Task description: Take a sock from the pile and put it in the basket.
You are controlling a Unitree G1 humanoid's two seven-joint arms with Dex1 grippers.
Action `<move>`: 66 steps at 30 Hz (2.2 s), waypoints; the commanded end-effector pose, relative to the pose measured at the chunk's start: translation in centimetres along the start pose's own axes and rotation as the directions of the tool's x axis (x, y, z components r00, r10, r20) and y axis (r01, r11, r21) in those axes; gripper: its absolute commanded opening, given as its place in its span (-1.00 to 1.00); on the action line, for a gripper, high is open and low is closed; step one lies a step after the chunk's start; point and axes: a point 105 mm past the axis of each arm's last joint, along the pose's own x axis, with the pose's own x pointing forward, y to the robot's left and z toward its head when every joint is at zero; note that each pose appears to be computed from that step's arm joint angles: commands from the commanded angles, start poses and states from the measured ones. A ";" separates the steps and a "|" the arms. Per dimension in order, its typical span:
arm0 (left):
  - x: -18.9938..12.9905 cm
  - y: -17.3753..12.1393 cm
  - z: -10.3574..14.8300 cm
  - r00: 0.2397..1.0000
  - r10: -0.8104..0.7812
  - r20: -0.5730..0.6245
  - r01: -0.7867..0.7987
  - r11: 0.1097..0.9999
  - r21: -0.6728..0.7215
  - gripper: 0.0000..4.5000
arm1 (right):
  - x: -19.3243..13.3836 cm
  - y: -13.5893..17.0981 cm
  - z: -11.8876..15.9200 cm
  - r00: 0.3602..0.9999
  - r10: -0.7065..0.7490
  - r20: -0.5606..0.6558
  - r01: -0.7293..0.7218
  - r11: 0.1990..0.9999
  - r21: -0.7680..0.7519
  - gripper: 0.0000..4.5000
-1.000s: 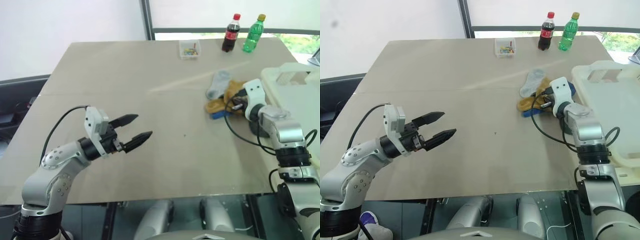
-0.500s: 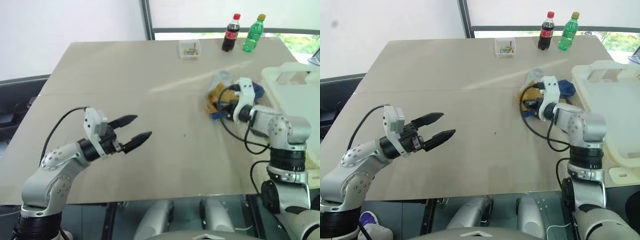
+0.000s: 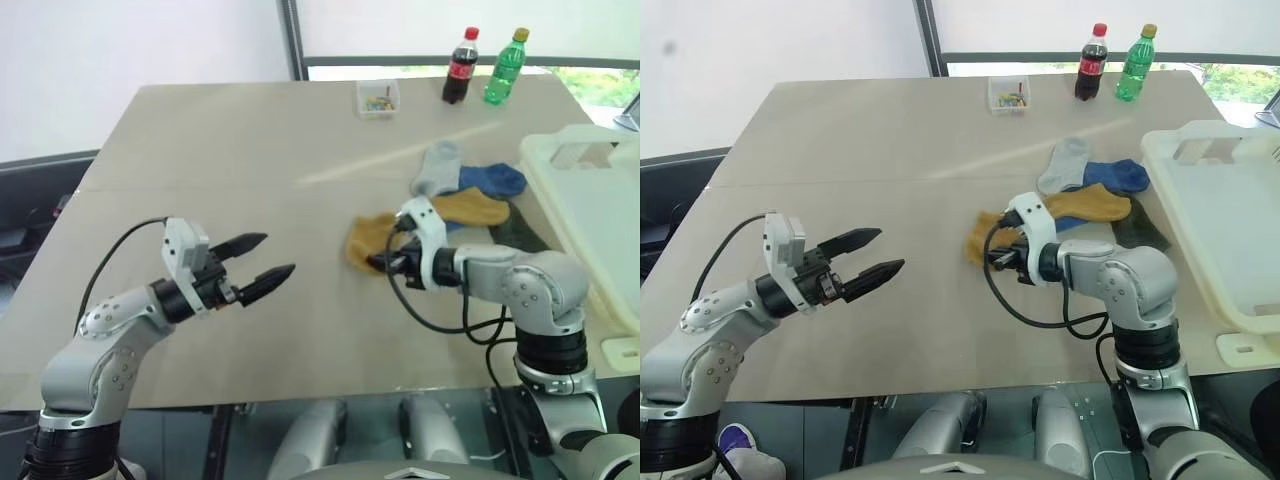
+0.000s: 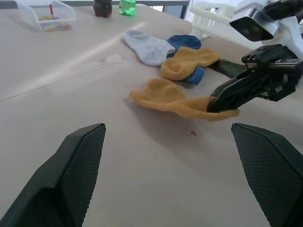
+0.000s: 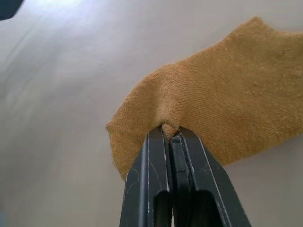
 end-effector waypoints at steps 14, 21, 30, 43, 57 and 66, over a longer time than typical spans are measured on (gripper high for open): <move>-1.4 0.2 -0.3 0.999 0.000 -0.037 0.001 1.000 0.019 1.00 | -1.1 2.7 5.0 0.958 0.253 0.134 -0.156 0.853 -0.498 0.20; -1.8 -0.2 -0.2 0.999 0.013 -0.035 -0.011 0.998 0.065 1.00 | 3.1 -1.2 7.8 0.977 0.175 0.119 -0.050 0.738 -0.673 0.20; -3.2 -2.3 -0.8 0.999 0.015 -0.042 -0.010 0.993 0.114 1.00 | 8.0 -4.2 6.1 0.995 0.101 -0.019 -0.088 0.738 -0.669 0.20; -1.9 -2.7 -1.8 1.000 0.023 -0.012 -0.022 0.996 0.087 1.00 | 3.3 -9.7 3.1 0.983 -0.175 0.064 0.186 0.897 -0.402 -0.98; 4.7 -1.1 -3.8 0.992 0.032 -0.121 -0.049 0.989 -0.142 1.00 | -4.8 -6.5 -4.1 0.805 -0.591 0.056 0.589 0.807 0.042 -0.98; 9.2 -2.2 -6.0 0.964 -0.088 -0.249 0.041 0.981 -0.189 0.47 | -4.8 -6.2 -4.1 0.778 -0.625 0.065 0.618 0.780 0.100 -1.00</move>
